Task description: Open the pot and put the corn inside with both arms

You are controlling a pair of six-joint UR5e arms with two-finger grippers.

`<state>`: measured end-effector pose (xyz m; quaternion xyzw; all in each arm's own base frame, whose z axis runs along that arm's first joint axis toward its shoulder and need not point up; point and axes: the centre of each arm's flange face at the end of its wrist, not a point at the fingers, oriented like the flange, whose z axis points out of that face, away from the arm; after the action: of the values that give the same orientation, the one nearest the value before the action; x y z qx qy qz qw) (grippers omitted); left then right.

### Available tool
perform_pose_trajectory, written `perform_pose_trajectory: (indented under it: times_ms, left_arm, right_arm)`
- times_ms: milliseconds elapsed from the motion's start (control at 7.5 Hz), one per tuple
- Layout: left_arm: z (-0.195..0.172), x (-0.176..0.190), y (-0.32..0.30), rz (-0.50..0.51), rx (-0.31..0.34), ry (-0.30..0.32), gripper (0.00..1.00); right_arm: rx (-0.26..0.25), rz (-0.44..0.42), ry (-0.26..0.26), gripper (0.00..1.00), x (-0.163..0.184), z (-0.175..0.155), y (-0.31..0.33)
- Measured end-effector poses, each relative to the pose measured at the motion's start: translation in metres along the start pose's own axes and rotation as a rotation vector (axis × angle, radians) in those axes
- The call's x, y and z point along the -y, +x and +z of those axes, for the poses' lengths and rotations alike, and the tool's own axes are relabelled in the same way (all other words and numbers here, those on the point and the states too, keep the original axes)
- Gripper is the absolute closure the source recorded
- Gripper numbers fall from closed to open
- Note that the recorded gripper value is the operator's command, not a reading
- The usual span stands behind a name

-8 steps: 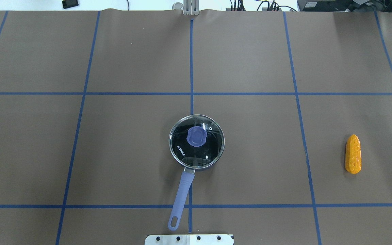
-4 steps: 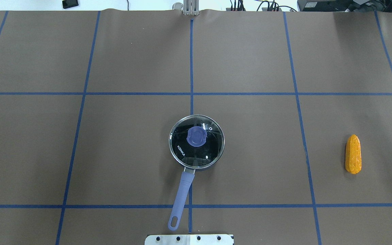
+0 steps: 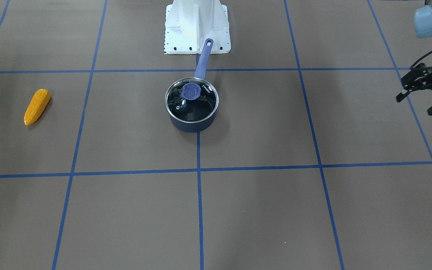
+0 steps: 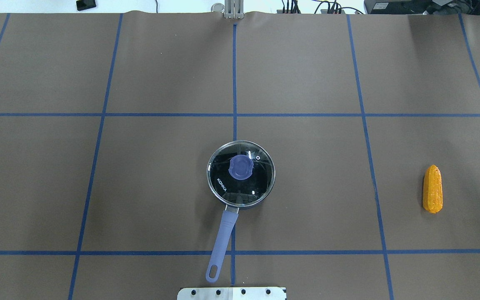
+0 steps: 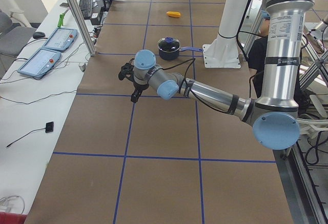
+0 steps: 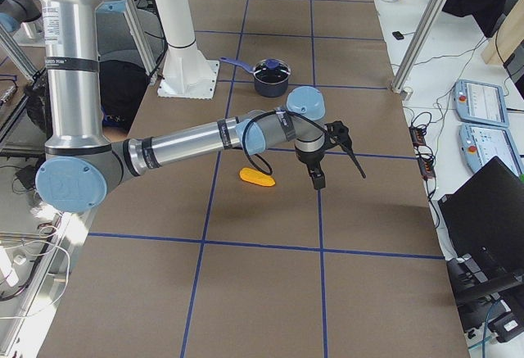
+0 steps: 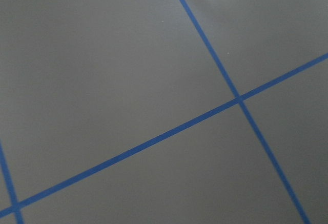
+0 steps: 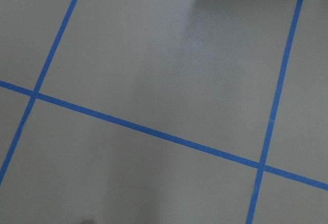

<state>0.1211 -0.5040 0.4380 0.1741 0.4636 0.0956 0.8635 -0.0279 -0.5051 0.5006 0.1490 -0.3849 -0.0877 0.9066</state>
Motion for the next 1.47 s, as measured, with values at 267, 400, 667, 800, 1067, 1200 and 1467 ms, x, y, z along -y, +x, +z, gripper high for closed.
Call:
perform_pose_trajectory:
  times_ms: [267,400,667,800,1067,1200,1467]
  left_arm:
    - [0.052,0.026,0.084,-0.131,0.018,-0.013,0.01]
    - [0.072,0.044,0.136,-0.188,0.041,-0.035,0.02]
    - [0.100,0.065,0.252,-0.266,0.117,-0.077,0.01]
    - [0.112,0.062,0.312,-0.298,0.132,-0.090,0.00]
    - [0.118,0.050,0.419,-0.323,0.121,-0.121,0.00]
    - [0.118,0.041,0.460,-0.306,0.126,-0.131,0.00]
    - [0.129,0.037,0.512,-0.259,0.138,-0.139,0.00]
  right_arm:
    - [0.006,0.004,0.001,0.00,0.001,0.006,-0.007]
    - [0.006,0.005,-0.001,0.00,0.001,0.007,-0.007]
    - [0.002,0.005,-0.002,0.00,0.001,0.009,-0.008]
    - [0.000,0.005,-0.002,0.00,0.002,0.009,-0.008]
    - [-0.001,0.004,-0.003,0.00,0.002,0.010,-0.008]
    - [-0.001,0.004,-0.003,0.00,0.002,0.010,-0.008]
    - [-0.001,0.004,-0.004,0.00,0.001,0.010,-0.008]
